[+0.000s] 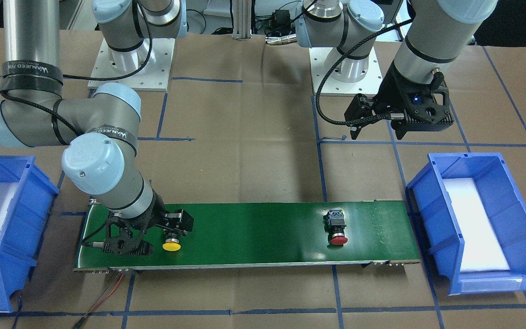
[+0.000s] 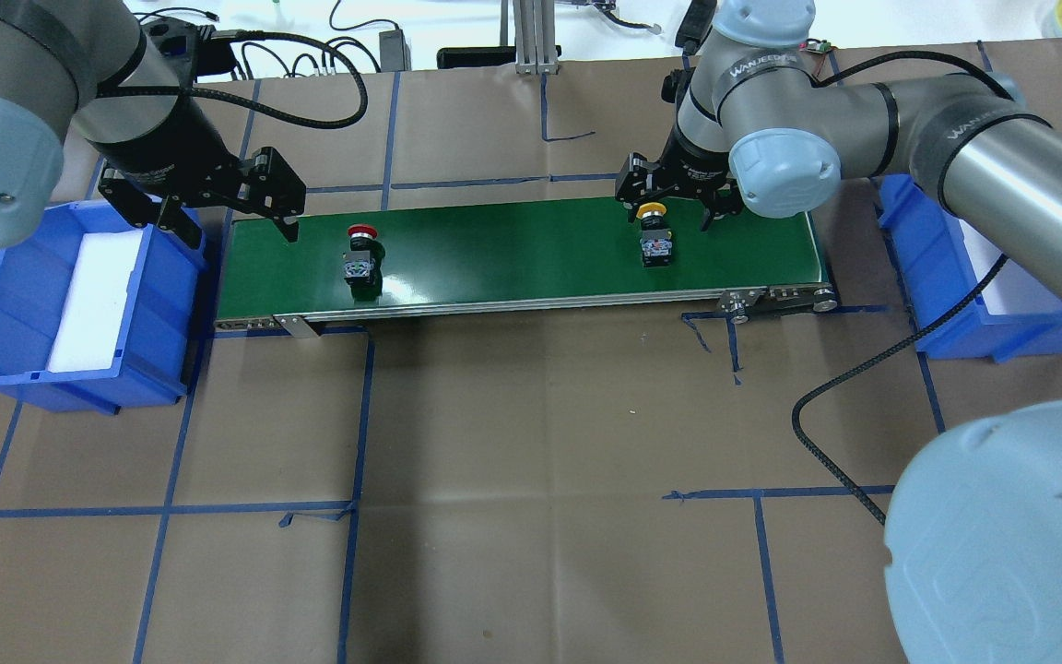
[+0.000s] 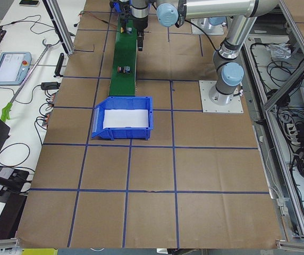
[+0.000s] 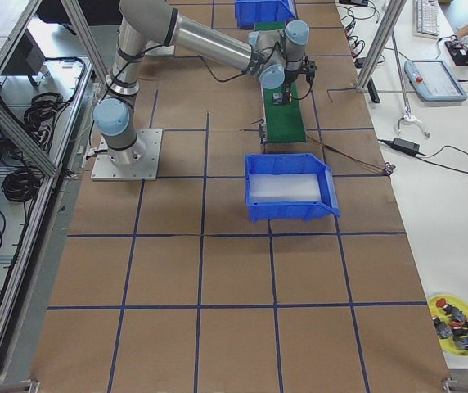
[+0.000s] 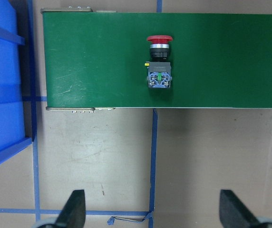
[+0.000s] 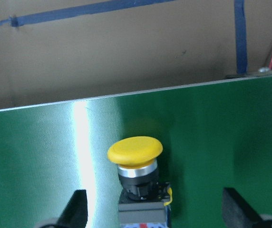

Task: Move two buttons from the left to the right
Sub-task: 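Lower the right gripper onto the yellow button and grasp it, then lift the yellow button and carry it into the bin near the right arm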

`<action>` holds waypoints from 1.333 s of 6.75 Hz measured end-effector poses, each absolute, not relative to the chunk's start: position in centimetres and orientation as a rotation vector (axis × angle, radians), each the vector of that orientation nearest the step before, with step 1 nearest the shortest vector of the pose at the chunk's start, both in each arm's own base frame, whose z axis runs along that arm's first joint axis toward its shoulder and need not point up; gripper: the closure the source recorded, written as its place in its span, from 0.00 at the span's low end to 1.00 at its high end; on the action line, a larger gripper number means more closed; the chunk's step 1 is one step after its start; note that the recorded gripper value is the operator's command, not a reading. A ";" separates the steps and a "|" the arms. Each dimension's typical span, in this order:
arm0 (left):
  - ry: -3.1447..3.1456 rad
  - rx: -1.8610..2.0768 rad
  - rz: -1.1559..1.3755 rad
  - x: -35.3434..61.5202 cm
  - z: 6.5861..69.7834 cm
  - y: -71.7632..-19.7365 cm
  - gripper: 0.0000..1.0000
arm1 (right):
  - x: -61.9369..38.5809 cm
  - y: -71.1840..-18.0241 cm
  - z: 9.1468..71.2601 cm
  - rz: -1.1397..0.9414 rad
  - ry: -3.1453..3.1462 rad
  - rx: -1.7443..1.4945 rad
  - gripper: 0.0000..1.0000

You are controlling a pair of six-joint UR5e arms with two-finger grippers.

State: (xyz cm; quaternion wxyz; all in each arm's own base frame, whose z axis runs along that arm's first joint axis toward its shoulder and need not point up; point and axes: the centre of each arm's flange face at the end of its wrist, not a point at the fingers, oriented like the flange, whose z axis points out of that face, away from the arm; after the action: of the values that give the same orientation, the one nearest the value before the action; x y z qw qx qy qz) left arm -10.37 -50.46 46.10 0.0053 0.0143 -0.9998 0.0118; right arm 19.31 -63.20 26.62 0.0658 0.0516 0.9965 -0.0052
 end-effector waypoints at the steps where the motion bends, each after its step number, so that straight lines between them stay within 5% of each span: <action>1: -3.131 0.045 0.039 -10.4 46.1 -50.5 0.00 | 19.3 -63.2 26.3 -0.006 3.008 0.153 0.01; 3: -3.131 0.045 0.040 -10.4 46.2 -50.5 0.00 | 19.1 -63.1 25.8 0.011 3.012 0.149 0.32; 5: -3.131 0.045 0.041 -10.4 46.2 -50.5 0.00 | 18.4 -63.0 25.3 0.036 3.041 0.134 0.80; 6: -3.131 0.046 0.042 -10.4 46.2 -50.5 0.00 | 17.7 -62.8 25.2 0.055 3.090 0.091 0.92; 9: -3.129 0.051 0.039 -10.5 46.1 -50.4 0.00 | 15.0 -63.1 26.9 0.026 3.203 0.058 0.94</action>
State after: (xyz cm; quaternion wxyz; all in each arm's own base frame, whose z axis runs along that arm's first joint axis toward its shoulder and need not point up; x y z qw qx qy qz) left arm -10.46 -50.45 46.13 0.0060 0.0162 -0.9998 0.0126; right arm 14.99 -63.09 26.88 -0.0310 0.0181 0.9993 0.0081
